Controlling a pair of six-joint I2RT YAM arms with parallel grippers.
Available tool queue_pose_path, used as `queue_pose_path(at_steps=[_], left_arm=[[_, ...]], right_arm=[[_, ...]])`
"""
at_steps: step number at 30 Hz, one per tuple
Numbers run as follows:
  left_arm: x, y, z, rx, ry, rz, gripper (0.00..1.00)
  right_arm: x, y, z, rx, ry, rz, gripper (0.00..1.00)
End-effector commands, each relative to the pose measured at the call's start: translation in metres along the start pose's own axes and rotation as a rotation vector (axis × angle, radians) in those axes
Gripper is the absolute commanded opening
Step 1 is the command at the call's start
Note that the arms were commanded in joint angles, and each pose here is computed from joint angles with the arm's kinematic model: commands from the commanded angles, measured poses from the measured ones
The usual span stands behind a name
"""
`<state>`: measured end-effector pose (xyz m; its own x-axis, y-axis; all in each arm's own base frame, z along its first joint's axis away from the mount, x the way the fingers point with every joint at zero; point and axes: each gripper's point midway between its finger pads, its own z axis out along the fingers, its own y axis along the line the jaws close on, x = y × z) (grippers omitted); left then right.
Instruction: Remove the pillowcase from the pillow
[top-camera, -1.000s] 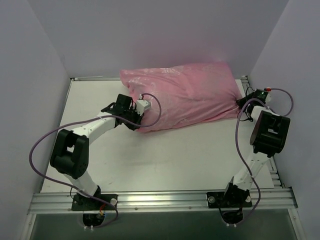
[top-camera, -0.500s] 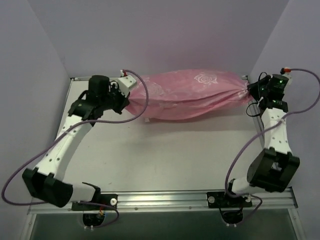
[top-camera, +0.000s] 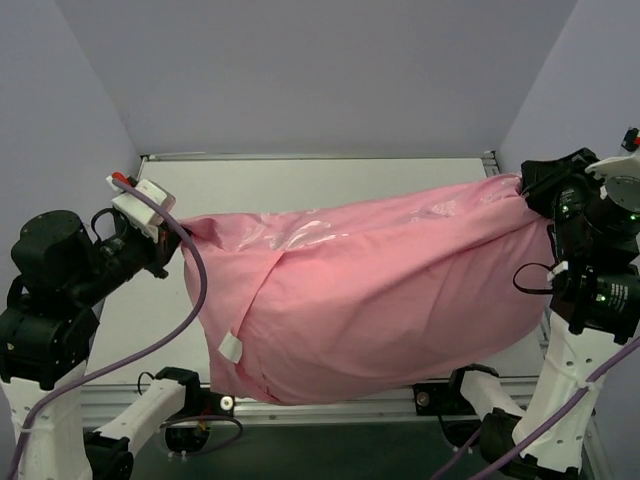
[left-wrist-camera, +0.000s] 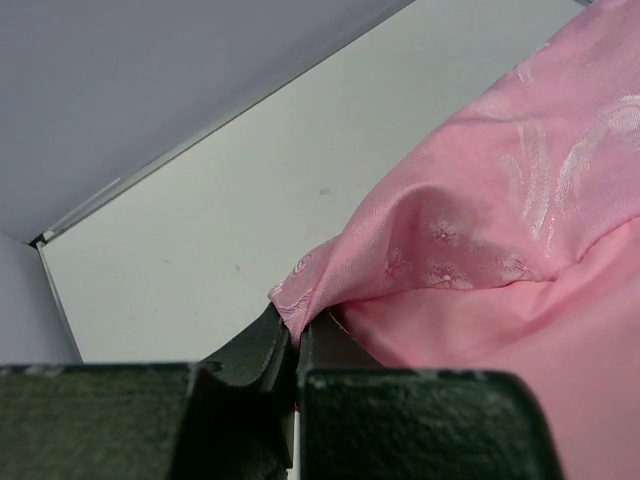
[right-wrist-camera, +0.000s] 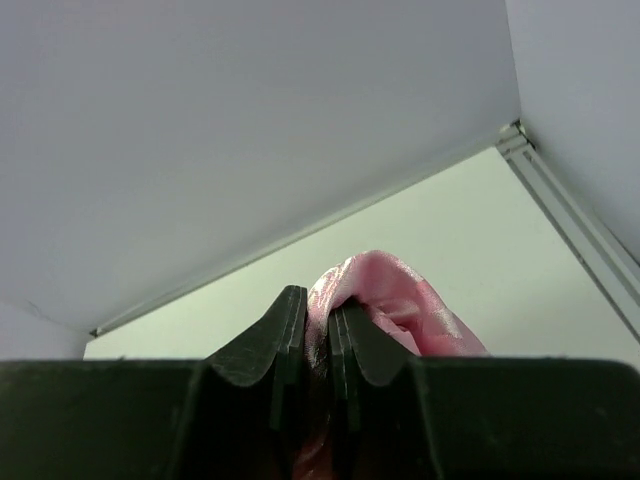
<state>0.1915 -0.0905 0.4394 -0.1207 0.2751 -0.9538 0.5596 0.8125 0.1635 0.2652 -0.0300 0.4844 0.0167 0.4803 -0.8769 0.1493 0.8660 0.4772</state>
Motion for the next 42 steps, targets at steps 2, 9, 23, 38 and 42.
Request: queue_pose_path(at_steps=[2,9,23,38,42], left_arm=[[0.037,0.017,0.059,-0.007,0.156,-0.147,0.02],[0.152,0.036,0.172,0.012,0.381,-0.219,0.02],[0.276,0.103,0.223,-0.099,0.618,-0.401,0.02],[0.302,0.103,0.187,-0.101,0.669,-0.418,0.02],[0.299,0.085,0.172,-0.011,0.679,-0.382,0.02]], right_arm=[[0.049,-0.011,0.067,-0.047,0.19,0.02,0.0],[0.194,-0.047,0.171,0.052,0.526,-0.061,0.25],[0.185,-0.018,0.187,0.161,0.497,-0.296,0.83],[0.234,-0.063,0.052,0.193,0.673,-0.31,1.0],[0.324,-0.079,0.014,0.127,0.868,-0.175,0.99]])
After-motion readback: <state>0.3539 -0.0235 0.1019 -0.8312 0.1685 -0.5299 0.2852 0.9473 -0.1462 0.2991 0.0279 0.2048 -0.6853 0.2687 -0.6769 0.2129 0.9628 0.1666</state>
